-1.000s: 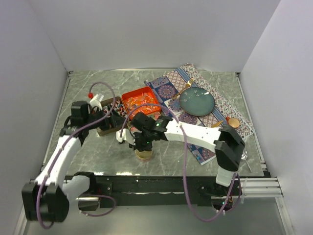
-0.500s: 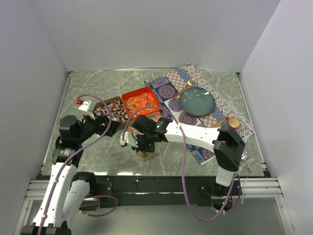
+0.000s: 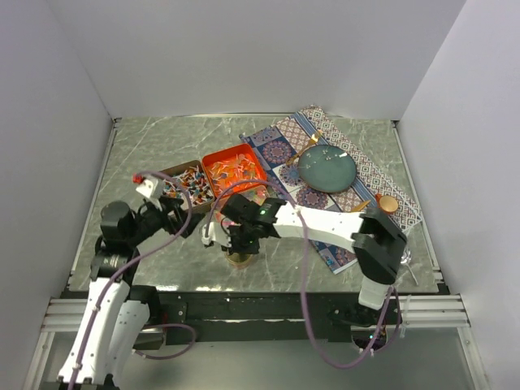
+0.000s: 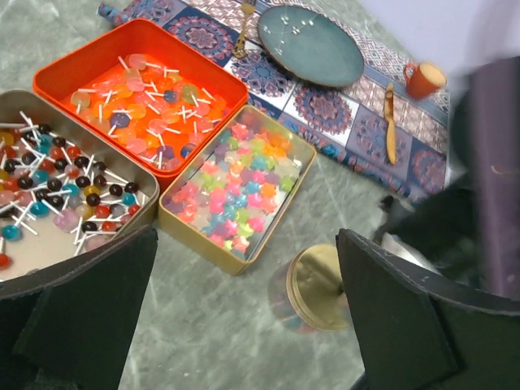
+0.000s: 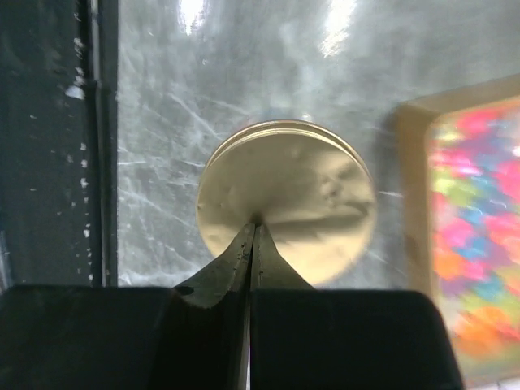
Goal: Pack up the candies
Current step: Close the bottle lid on the packing bottle, then move the packing bottle to the center of the board, then screw the bottle lid onto the packing bottle.
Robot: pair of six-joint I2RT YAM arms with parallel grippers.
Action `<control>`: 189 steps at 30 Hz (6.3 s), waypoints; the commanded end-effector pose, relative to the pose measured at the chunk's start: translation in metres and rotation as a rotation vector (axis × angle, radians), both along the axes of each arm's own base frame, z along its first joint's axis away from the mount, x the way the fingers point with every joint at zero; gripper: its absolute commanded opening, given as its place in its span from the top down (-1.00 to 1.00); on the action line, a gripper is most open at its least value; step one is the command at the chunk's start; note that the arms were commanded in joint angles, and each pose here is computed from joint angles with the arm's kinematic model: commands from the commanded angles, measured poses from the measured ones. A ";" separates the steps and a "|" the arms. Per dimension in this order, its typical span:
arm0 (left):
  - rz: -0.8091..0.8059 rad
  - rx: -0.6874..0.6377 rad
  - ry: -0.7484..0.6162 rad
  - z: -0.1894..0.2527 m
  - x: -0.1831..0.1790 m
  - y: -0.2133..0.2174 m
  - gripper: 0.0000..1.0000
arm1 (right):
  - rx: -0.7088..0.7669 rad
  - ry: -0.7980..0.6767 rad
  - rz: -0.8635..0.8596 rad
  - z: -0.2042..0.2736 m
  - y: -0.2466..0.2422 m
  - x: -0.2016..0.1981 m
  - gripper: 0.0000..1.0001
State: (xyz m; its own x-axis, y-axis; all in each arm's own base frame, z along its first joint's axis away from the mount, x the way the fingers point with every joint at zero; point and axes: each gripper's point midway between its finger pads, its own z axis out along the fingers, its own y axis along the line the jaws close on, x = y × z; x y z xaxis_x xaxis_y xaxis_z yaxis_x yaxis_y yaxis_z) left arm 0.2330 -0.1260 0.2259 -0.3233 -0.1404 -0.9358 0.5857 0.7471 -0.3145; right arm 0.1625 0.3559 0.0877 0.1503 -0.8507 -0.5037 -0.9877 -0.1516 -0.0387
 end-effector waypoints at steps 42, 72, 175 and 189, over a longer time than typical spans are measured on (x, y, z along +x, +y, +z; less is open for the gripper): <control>-0.803 0.658 0.035 -0.172 -0.040 -0.125 -0.82 | 0.444 -0.215 -0.996 0.203 -0.209 0.149 -0.92; -0.534 0.130 -0.241 -0.167 -0.063 -0.232 -0.99 | 0.320 -0.060 -0.864 0.120 -0.233 0.122 -1.00; -0.610 0.614 -0.015 -0.327 -0.088 -0.234 0.98 | 0.203 -0.277 0.308 0.046 -0.213 0.059 -1.00; -0.679 0.614 -0.055 -0.326 -0.099 -0.241 0.98 | 0.233 -0.116 0.614 0.006 -0.169 0.029 -1.00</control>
